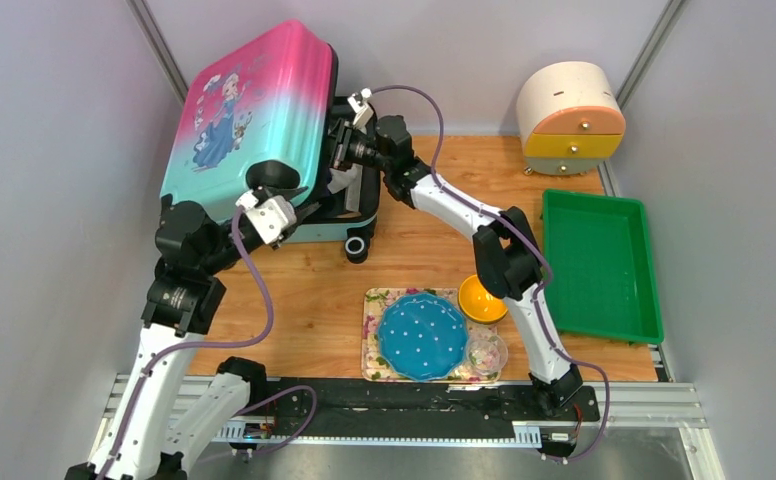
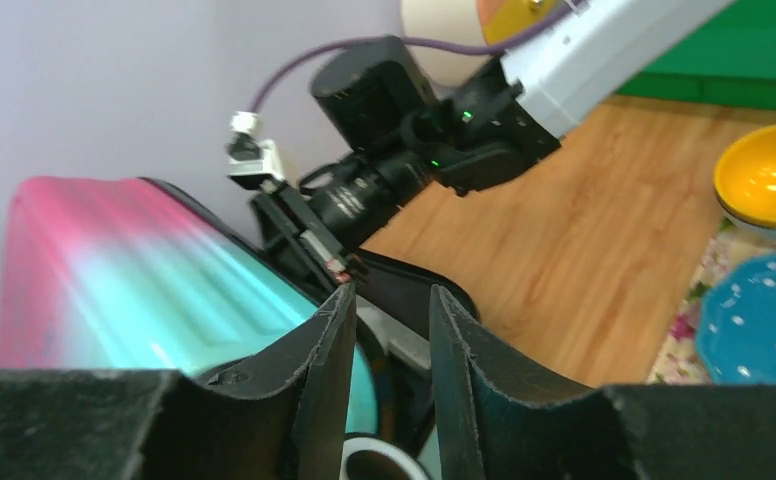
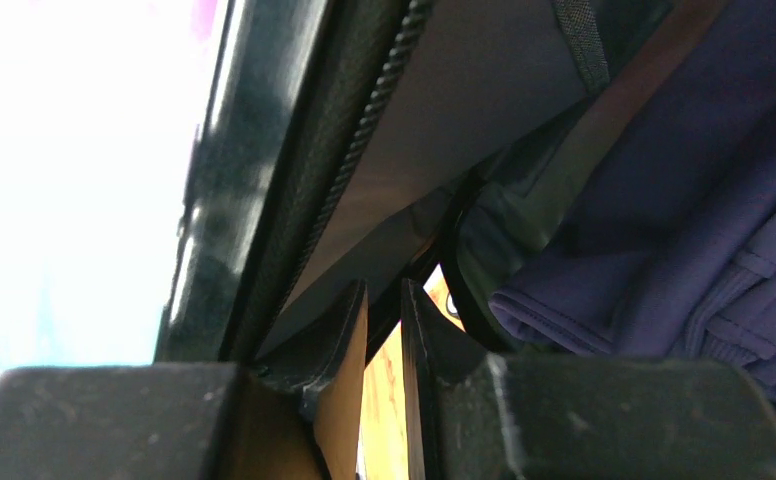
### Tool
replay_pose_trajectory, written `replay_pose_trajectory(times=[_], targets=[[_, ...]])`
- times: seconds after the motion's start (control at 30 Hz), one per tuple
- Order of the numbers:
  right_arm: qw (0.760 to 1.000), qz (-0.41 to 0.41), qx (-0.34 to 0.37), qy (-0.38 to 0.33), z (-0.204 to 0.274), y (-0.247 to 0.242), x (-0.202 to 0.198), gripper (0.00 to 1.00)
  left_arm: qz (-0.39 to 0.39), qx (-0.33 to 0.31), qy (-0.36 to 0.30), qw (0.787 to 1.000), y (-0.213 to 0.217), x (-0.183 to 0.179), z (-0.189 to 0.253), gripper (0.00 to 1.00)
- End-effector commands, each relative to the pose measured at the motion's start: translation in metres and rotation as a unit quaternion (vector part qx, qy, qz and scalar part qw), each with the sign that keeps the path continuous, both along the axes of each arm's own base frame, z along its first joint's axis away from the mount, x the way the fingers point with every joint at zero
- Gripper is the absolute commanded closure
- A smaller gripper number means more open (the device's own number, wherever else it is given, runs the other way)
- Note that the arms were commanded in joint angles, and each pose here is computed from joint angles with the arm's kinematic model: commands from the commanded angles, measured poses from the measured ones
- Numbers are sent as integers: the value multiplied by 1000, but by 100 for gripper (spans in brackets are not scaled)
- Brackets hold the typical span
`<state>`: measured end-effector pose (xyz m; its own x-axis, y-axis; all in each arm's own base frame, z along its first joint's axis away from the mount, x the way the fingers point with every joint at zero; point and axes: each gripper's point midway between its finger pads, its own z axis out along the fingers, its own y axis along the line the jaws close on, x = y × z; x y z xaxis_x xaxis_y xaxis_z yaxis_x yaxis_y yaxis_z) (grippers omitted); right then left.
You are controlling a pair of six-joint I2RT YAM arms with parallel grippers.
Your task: Open, take out, and arrange the luggage
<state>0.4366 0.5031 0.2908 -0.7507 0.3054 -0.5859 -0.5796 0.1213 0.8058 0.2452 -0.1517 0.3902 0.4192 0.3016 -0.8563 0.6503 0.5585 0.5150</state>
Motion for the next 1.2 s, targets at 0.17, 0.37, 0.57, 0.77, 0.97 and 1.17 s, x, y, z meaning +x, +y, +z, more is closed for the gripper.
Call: replay_pose_trajectory(times=[0.17,0.37,0.57,0.77,0.97,1.17], targets=[[996,18,36,-82,55,15,-18,78,-72,142,11,987,-33,-12,-88,60],[994,23,37,-99,64,19,-22,79,63,160,49,984,-22,38,-111,68],[992,26,35,-119,69,18,-26,78,342,105,-6,934,55,98,-107,75],[991,28,28,-130,70,15,-27,78,410,18,-37,911,90,110,-70,74],[992,10,-32,-126,37,-1,-14,76,485,-29,-61,872,146,123,-17,73],[976,-18,-168,-138,-28,-45,14,58,536,-34,-78,840,198,128,5,73]])
